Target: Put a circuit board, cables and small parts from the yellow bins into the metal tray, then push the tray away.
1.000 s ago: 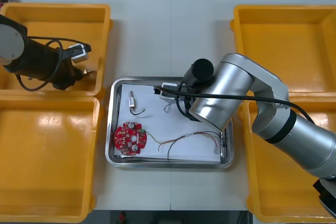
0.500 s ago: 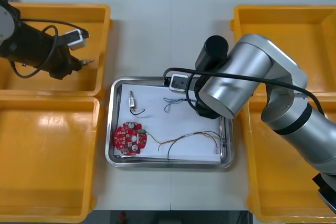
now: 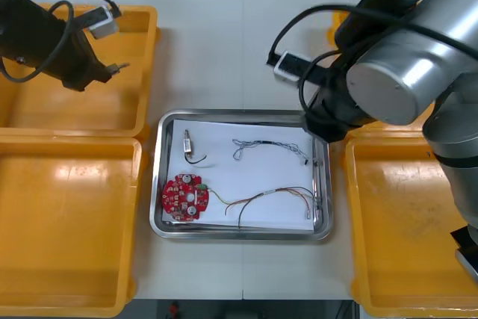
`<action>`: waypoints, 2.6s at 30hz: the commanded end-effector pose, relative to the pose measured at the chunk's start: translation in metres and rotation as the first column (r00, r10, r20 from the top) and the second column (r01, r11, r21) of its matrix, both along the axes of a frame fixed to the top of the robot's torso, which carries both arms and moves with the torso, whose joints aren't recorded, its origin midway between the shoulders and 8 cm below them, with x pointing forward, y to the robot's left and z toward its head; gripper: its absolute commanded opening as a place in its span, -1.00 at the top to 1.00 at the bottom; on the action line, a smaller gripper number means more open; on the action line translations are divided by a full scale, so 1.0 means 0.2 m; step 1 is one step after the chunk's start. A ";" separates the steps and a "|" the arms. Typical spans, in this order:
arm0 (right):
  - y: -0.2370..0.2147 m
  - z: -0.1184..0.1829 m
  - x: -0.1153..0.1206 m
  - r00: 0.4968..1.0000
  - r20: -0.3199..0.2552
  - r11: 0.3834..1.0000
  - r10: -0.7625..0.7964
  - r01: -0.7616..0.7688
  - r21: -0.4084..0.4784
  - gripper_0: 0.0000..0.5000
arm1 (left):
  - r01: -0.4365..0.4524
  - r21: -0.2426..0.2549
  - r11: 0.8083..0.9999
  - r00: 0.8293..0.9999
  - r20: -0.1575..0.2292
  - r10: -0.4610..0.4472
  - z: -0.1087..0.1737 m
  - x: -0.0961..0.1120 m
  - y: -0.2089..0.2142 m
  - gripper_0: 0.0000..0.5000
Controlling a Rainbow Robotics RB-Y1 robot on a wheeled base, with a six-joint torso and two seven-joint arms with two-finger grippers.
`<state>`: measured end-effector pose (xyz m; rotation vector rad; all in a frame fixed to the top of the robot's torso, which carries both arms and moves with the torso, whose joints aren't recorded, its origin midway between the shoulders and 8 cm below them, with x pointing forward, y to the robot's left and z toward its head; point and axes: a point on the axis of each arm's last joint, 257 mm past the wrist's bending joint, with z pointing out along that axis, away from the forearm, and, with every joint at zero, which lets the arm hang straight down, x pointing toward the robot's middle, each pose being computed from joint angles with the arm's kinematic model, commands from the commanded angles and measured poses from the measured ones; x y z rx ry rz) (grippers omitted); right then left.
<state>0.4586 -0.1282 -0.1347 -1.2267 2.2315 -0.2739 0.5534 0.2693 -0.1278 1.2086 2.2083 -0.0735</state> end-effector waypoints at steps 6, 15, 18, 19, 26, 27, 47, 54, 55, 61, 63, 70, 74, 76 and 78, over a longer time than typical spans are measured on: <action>-0.16 0.31 0.04 0.963 0.080 0.937 -0.259 0.230 0.264 -1.00 | -0.163 -0.095 0.982 0.987 -0.028 0.161 0.32 -0.10 -0.23 1.00; -0.54 0.34 0.05 0.863 0.036 0.812 -0.503 0.459 0.361 -0.89 | -0.337 -0.135 0.932 0.940 -0.105 0.325 0.37 -0.31 -0.47 1.00; -0.66 0.36 0.03 0.838 0.043 0.787 -0.544 0.491 0.373 -0.89 | -0.377 -0.139 0.916 0.924 -0.124 0.361 0.36 -0.38 -0.55 0.99; -0.71 0.37 0.02 0.828 0.047 0.777 -0.559 0.503 0.379 -0.89 | -0.394 -0.135 0.909 0.916 -0.136 0.377 0.35 -0.41 -0.58 1.00; -0.93 0.37 -0.08 0.784 0.020 0.721 -0.620 0.560 0.408 -1.00 | -0.481 -0.132 0.867 0.873 -0.163 0.460 0.23 -0.52 -0.77 1.00; -0.98 0.36 -0.11 0.777 0.011 0.710 -0.629 0.569 0.415 -1.00 | -0.499 -0.130 0.857 0.863 -0.170 0.477 0.19 -0.53 -0.81 0.99; -1.34 0.07 -0.38 0.644 -0.160 0.557 -0.748 0.740 0.377 -1.00 | -0.642 -0.127 0.756 0.765 -0.177 0.620 -0.33 -0.41 -1.11 0.99; -1.36 -0.03 -0.45 0.619 -0.206 0.537 -0.758 0.771 0.343 -1.00 | -0.653 -0.121 0.748 0.755 -0.181 0.630 -0.47 -0.34 -1.13 1.00; -1.36 -0.05 -0.46 0.617 -0.212 0.536 -0.758 0.774 0.337 -1.00 | -0.654 -0.120 0.747 0.754 -0.180 0.632 -0.49 -0.34 -1.13 0.99; -1.34 -0.12 -0.50 0.609 -0.255 0.524 -0.752 0.785 0.330 -1.00 | -0.651 -0.100 0.752 0.756 -0.169 0.632 -0.55 -0.34 -1.12 0.99; -1.32 -0.14 -0.50 0.607 -0.267 0.519 -0.748 0.787 0.334 -1.00 | -0.649 -0.097 0.755 0.759 -0.160 0.631 -0.57 -0.34 -1.12 0.99; -1.31 -0.21 -0.54 0.586 -0.315 0.495 -0.746 0.806 0.326 -1.00 | -0.641 -0.106 0.760 0.765 -0.154 0.625 -0.58 -0.34 -1.12 0.15; -1.30 -0.23 -0.53 0.581 -0.323 0.487 -0.747 0.809 0.330 -1.00 | -0.639 -0.113 0.761 0.768 -0.147 0.623 -0.57 -0.33 -1.12 -1.00; -1.29 -0.23 -0.53 0.581 -0.326 0.485 -0.746 0.809 0.332 -1.00 | -0.637 -0.115 0.762 0.770 -0.146 0.622 -0.56 -0.33 -1.13 -1.00; -1.29 -0.24 -0.53 0.578 -0.327 0.482 -0.748 0.811 0.331 -1.00 | -0.639 -0.116 0.761 0.769 -0.144 0.623 -0.56 -0.33 -1.12 -1.00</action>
